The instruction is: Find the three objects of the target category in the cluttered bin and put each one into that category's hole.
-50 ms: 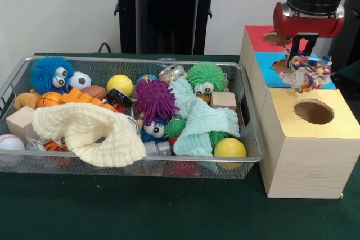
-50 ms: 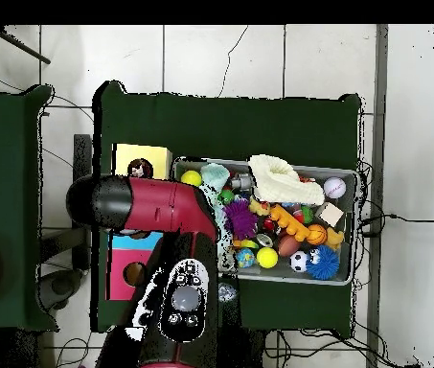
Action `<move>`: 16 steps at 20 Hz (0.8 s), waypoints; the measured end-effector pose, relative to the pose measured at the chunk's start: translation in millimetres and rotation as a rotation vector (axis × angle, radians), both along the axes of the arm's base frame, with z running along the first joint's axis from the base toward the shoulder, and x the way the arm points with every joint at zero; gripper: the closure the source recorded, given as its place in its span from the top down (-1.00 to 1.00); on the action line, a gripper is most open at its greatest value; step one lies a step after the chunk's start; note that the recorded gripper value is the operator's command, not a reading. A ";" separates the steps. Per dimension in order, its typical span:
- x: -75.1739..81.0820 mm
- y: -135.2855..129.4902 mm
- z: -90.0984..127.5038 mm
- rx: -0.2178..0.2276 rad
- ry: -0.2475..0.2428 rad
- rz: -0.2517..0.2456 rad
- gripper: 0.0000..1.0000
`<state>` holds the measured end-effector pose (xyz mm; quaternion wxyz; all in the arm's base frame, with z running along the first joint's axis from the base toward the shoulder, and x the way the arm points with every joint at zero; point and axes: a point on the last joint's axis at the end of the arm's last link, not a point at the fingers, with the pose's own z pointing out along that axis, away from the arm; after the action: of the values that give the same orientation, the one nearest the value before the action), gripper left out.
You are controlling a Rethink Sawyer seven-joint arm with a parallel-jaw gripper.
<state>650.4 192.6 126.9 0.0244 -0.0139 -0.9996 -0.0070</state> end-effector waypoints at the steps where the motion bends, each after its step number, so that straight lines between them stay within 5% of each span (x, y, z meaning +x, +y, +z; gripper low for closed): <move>1: 2.2 1.0 2.3 0.001 -0.007 0.001 -1.00; 16: 14.5 4.3 5.2 0.000 -0.053 0.005 -1.00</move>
<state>665.0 196.9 132.1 -0.0020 -0.0113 -0.9999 -0.0073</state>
